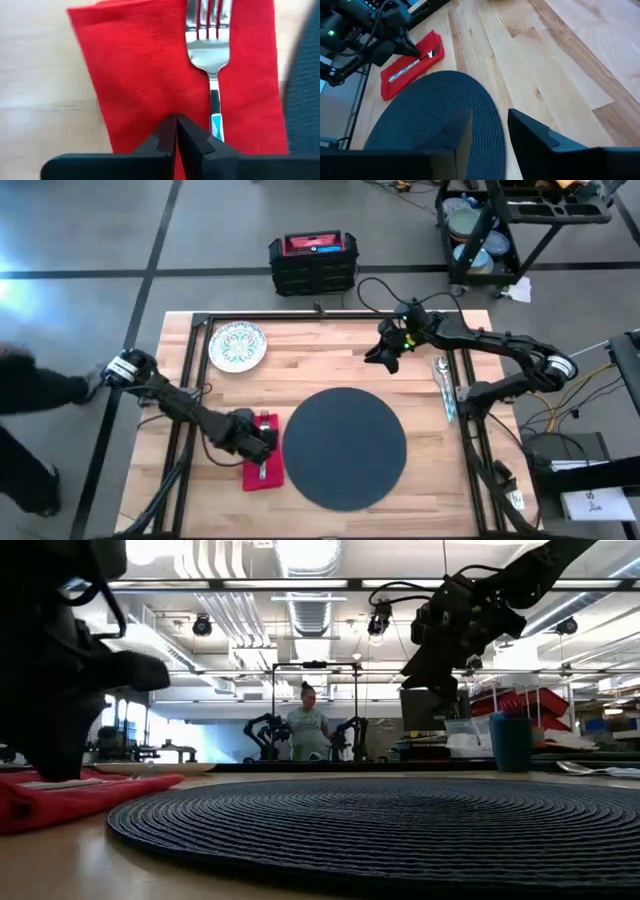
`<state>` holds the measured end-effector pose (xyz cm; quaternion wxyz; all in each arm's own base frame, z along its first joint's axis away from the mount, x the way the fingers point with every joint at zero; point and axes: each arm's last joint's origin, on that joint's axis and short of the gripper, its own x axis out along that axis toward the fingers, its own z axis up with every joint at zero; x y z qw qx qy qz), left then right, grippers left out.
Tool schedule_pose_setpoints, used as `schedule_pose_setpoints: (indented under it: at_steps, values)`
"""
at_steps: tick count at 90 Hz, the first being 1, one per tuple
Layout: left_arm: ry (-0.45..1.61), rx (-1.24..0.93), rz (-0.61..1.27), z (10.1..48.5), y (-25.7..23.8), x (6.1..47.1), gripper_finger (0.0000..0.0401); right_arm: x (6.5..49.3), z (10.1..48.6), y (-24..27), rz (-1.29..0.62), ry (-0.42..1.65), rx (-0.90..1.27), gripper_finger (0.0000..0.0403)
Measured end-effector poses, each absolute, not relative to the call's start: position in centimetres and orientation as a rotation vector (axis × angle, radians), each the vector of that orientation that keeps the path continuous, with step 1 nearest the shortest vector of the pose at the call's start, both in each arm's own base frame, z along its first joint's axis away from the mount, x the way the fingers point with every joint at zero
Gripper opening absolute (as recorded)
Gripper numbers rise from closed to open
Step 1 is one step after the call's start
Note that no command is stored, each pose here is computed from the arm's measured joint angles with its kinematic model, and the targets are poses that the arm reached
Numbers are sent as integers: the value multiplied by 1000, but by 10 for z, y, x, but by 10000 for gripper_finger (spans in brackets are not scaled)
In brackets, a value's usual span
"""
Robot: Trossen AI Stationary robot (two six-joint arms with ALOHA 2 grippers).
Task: Set table place
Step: Put the blue fork on the red napkin
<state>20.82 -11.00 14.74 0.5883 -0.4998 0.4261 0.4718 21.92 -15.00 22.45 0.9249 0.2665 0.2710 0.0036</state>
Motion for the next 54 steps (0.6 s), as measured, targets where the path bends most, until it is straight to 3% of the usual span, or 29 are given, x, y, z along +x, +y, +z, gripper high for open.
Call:
schedule_pose_setpoints:
  at_steps: [36,54]
  values:
    - [1239,-1059,1180,152,-121,173,0,219,224,-150,6,567,558,117]
    - [1229,-1074,1189,177,-126,154,0,218,224,-150,2,567,566,124]
